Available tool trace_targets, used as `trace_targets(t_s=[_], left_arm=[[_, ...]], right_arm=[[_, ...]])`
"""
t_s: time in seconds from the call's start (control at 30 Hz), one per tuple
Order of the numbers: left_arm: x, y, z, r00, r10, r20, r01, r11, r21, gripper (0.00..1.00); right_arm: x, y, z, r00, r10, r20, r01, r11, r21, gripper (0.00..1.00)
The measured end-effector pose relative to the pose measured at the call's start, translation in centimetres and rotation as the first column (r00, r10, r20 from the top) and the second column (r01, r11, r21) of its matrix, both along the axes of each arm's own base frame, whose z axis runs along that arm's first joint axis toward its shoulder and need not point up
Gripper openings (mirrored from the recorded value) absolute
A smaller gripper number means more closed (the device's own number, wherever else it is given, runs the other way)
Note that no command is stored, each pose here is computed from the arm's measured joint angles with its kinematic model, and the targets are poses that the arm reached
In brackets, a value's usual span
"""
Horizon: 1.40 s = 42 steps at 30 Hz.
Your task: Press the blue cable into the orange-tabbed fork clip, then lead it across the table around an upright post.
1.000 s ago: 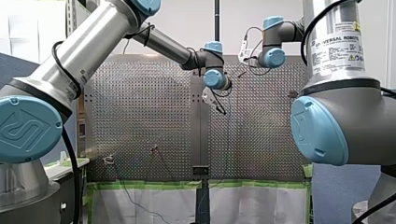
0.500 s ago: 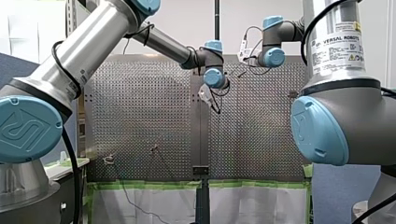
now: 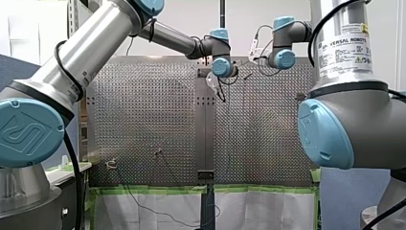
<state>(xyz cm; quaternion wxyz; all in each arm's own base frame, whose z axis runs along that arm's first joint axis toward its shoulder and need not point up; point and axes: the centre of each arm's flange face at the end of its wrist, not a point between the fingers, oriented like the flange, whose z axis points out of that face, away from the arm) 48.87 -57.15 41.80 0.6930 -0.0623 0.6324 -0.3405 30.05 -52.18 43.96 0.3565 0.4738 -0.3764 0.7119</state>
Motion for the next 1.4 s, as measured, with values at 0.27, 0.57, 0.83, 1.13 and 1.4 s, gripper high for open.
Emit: trace_targets(t_s=[0.27,0.57,0.83,1.13,1.4], left_arm=[[1.3,0.2,2.7,0.9971,-0.003,0.076,0.0,0.9995,0.033,0.0],[3.6,-0.2,1.4,0.9976,-0.019,0.067,0.015,0.998,0.061,0.0],[5.7,-0.8,0.5,0.998,-0.011,0.063,0.007,0.9979,0.065,0.0],[7.4,0.7,-0.9,0.9988,-0.009,0.048,0.005,0.9968,0.08,0.0],[8.1,1.7,-4.3,0.9995,-0.021,0.025,0.018,0.9946,0.102,0.0]], right_arm=[[-1.6,-1.5,0.2,0.9996,-0.022,0.02,0.022,0.9994,-0.025,0.0],[-2.8,-4.1,-1.8,0.9991,-0.04,0.017,0.04,0.9992,-0.003,0.0],[-3.7,-6.5,-4.2,0.9987,-0.051,0.008,0.051,0.9983,0.027,0.0],[-5.0,-8.5,-7.1,0.9973,-0.073,0.001,0.073,0.9958,0.055,0.0],[-5.3,-9.8,-11.2,0.9968,-0.079,-0.014,0.08,0.9897,0.118,0.0]])
